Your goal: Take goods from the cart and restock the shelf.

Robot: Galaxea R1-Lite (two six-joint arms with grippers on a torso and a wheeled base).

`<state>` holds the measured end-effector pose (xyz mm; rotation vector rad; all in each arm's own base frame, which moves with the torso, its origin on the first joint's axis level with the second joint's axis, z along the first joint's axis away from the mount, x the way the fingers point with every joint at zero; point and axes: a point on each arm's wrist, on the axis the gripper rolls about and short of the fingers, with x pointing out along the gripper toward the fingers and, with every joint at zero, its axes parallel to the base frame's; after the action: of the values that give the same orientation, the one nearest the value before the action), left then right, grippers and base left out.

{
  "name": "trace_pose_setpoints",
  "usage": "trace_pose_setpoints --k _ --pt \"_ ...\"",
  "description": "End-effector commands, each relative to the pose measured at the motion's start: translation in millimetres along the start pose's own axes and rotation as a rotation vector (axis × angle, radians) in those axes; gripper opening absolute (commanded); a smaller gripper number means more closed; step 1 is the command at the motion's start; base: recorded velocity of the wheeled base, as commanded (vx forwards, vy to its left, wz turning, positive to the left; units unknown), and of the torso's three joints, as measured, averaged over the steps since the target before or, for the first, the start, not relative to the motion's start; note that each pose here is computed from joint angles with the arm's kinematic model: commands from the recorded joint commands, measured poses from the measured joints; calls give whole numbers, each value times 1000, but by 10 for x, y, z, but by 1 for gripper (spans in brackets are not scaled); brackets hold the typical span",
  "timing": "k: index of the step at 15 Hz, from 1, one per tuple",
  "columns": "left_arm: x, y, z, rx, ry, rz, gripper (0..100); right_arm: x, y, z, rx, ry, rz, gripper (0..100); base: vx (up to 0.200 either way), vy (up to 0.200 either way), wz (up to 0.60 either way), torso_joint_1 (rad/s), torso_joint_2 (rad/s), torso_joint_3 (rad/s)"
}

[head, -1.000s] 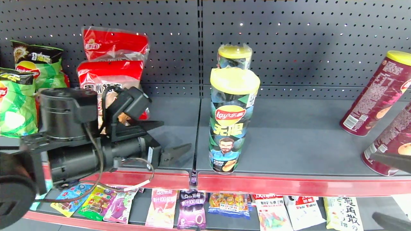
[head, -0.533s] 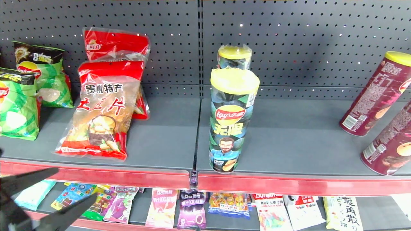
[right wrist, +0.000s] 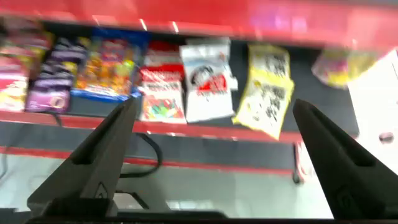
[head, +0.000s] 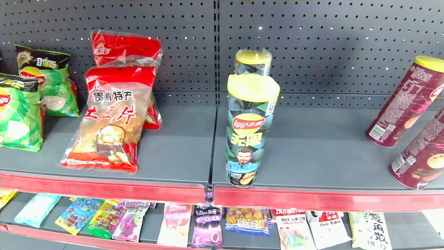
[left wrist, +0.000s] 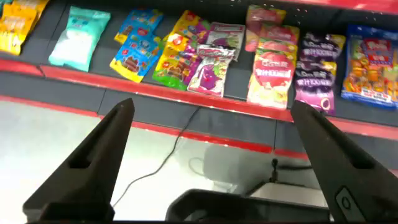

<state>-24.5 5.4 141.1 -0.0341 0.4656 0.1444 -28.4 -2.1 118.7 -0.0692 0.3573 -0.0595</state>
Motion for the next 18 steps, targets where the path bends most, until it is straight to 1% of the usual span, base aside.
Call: trace_pose_setpoints --k 1,2,3,4,5,6,7,8,9,10,11,12,13,14,15,16,18 --pt "16 35 -486 1 -153 -80 100 -54 35 -293 10 -140 44 100 0 0 0 0 0 0" --pt "58 22 -482 13 -163 -95 100 -69 38 -310 -5 -164 94 100 0 0 0 0 0 0" --pt "85 3 -424 9 -245 -136 100 -60 37 -316 -15 -160 75 100 0 0 0 0 0 0" --pt "176 -33 -450 53 -296 -225 100 -53 32 -322 -8 -160 54 100 0 0 0 0 0 0" --pt "242 -56 -478 98 -339 -277 100 -43 32 -307 -5 -184 49 100 0 0 0 0 0 0" --pt "296 -80 -492 135 -404 -336 100 -5 36 -267 -5 -266 59 100 0 0 0 0 0 0" --pt "310 -91 -496 145 -426 -371 100 20 42 -255 -6 -308 83 100 0 0 0 0 0 0" --pt "313 -97 -495 142 -437 -399 100 110 74 -290 -36 -380 174 100 0 0 0 0 0 0" --pt "315 -94 -495 120 -433 -385 100 174 82 -325 -43 -430 173 100 0 0 0 0 0 0" --pt "321 -81 -494 110 -435 -324 100 174 79 -320 -23 -430 167 100 0 0 0 0 0 0" --pt "337 -53 -511 94 -420 -193 100 168 75 -331 3 -398 152 100 0 0 0 0 0 0" --pt "343 -48 -544 70 -396 -152 100 163 67 -325 5 -397 119 100 0 0 0 0 0 0" --pt "310 -50 -566 51 -450 -117 100 165 55 -326 0 -395 63 100 0 0 0 0 0 0" --pt "299 -50 -576 50 -469 -120 100 164 47 -326 5 -392 30 100 0 0 0 0 0 0" --pt "298 -63 -579 50 -466 -179 100 166 46 -325 12 -390 28 100 0 0 0 0 0 0" --pt "297 -66 -579 52 -466 -191 100 196 57 -373 26 -366 59 100 0 0 0 0 0 0" --pt "297 -66 -579 52 -466 -191 100 200 58 -380 25 -362 64 100 0 0 0 0 0 0"
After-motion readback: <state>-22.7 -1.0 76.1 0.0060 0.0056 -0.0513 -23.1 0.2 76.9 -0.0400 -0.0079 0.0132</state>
